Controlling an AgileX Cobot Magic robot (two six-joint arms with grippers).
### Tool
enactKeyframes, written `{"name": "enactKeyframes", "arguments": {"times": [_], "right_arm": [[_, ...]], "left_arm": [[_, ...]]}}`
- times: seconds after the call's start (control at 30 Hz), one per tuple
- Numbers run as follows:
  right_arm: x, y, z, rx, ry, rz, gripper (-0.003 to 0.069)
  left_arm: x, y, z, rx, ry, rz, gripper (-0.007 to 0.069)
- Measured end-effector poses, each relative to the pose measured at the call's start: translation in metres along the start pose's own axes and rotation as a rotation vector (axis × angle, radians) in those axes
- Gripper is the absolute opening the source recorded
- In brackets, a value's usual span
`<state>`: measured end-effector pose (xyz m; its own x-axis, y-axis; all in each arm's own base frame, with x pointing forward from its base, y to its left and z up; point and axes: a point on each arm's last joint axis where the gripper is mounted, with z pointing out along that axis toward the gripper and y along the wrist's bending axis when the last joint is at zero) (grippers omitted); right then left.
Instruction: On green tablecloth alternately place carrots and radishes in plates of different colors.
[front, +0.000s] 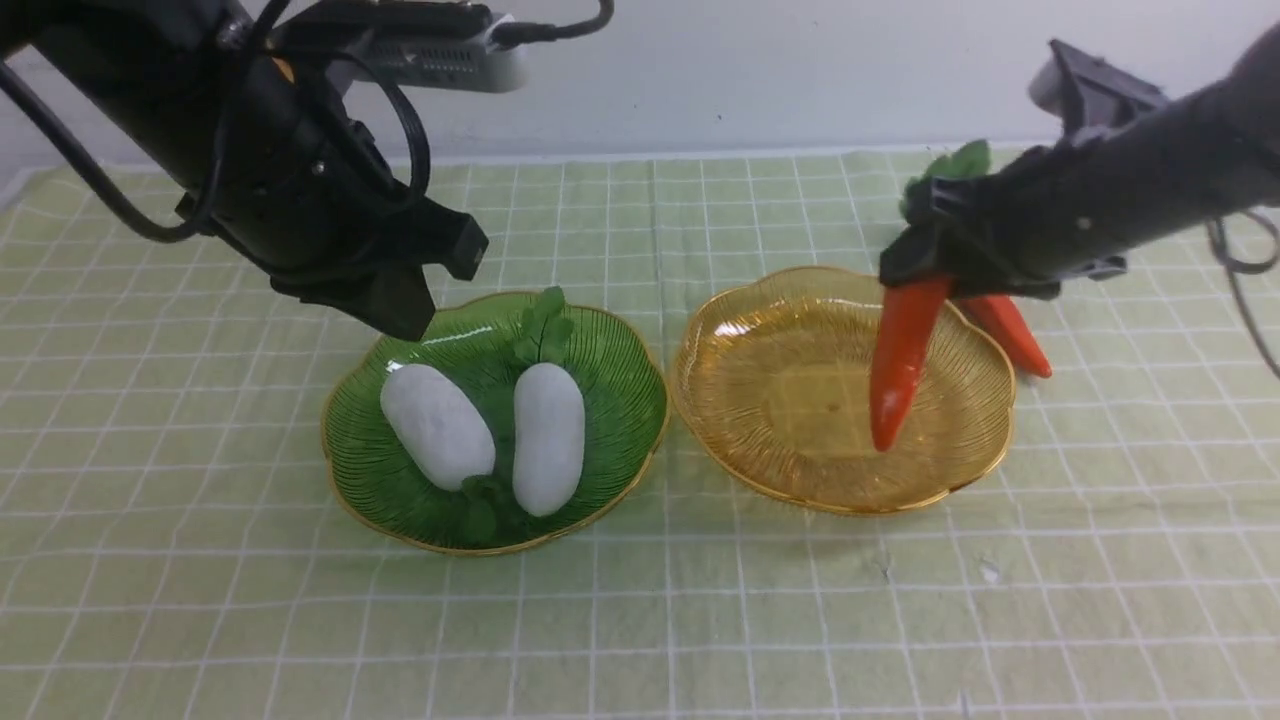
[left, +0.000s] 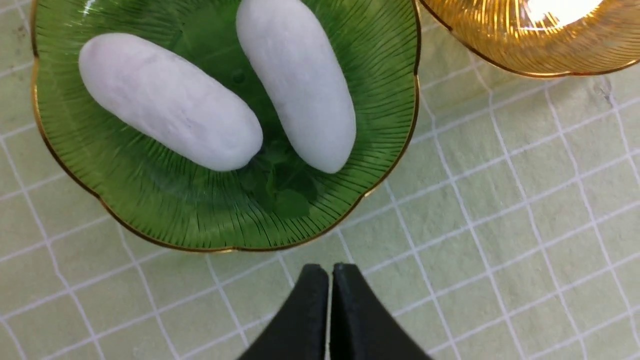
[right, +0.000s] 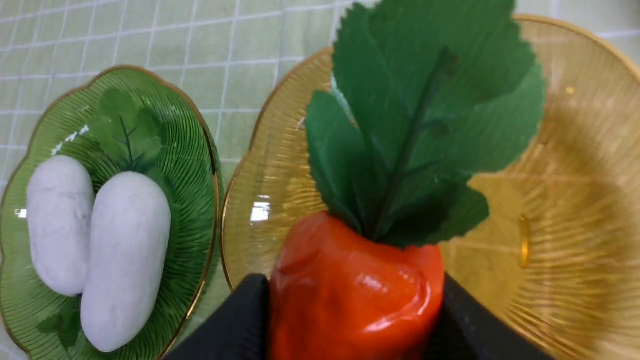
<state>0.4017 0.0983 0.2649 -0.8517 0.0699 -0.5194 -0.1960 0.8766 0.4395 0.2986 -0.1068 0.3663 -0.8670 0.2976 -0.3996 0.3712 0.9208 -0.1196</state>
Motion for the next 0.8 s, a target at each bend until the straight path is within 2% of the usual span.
{"name": "enactKeyframes", "arguments": {"times": [0.07,0.17,0.2,0.27,0.37,0.6,0.63,0.67,0.7,0.77,0.8], "right_arm": [[-0.005,0.001,0.021,-0.018,0.05,-0.009,0.0354],[-0.008,0.003,0.045,-0.041,0.121,-0.014,0.0419],[-0.01,0.006,0.057,-0.048,0.162,-0.041,0.0486],[-0.014,0.008,0.065,-0.043,0.193,-0.077,0.0572],[-0.025,0.009,0.062,0.003,0.18,-0.157,0.0632],[-0.059,-0.003,0.038,0.169,0.037,-0.237,0.064],[-0.068,-0.014,0.033,0.228,-0.005,-0.23,0.0636],[-0.07,-0.018,0.031,0.245,-0.015,-0.225,0.0634],[-0.077,-0.036,0.029,0.3,-0.051,-0.195,0.0627],[-0.08,-0.054,0.03,0.336,-0.069,-0.158,0.0624],[-0.08,-0.073,0.035,0.359,-0.073,-0.122,0.0617]], "left_arm": [[0.007,-0.002,-0.009,0.002,-0.014,0.001,-0.0008],[0.018,-0.003,-0.019,-0.001,-0.031,0.005,-0.0008],[0.027,-0.004,-0.03,-0.009,-0.052,0.01,-0.0008],[0.034,-0.004,-0.04,-0.028,-0.072,0.018,-0.0008],[0.041,-0.002,-0.05,-0.067,-0.098,0.031,-0.0008],[0.046,0.0,-0.059,-0.108,-0.118,0.036,-0.0008],[0.047,0.0,-0.061,-0.109,-0.124,0.037,-0.0008],[0.047,-0.001,-0.062,-0.109,-0.126,0.037,-0.0008],[0.048,-0.001,-0.064,-0.109,-0.132,0.037,-0.0008],[0.049,-0.001,-0.066,-0.109,-0.138,0.035,-0.0008],[0.05,-0.001,-0.068,-0.109,-0.145,0.029,-0.0008]]}}
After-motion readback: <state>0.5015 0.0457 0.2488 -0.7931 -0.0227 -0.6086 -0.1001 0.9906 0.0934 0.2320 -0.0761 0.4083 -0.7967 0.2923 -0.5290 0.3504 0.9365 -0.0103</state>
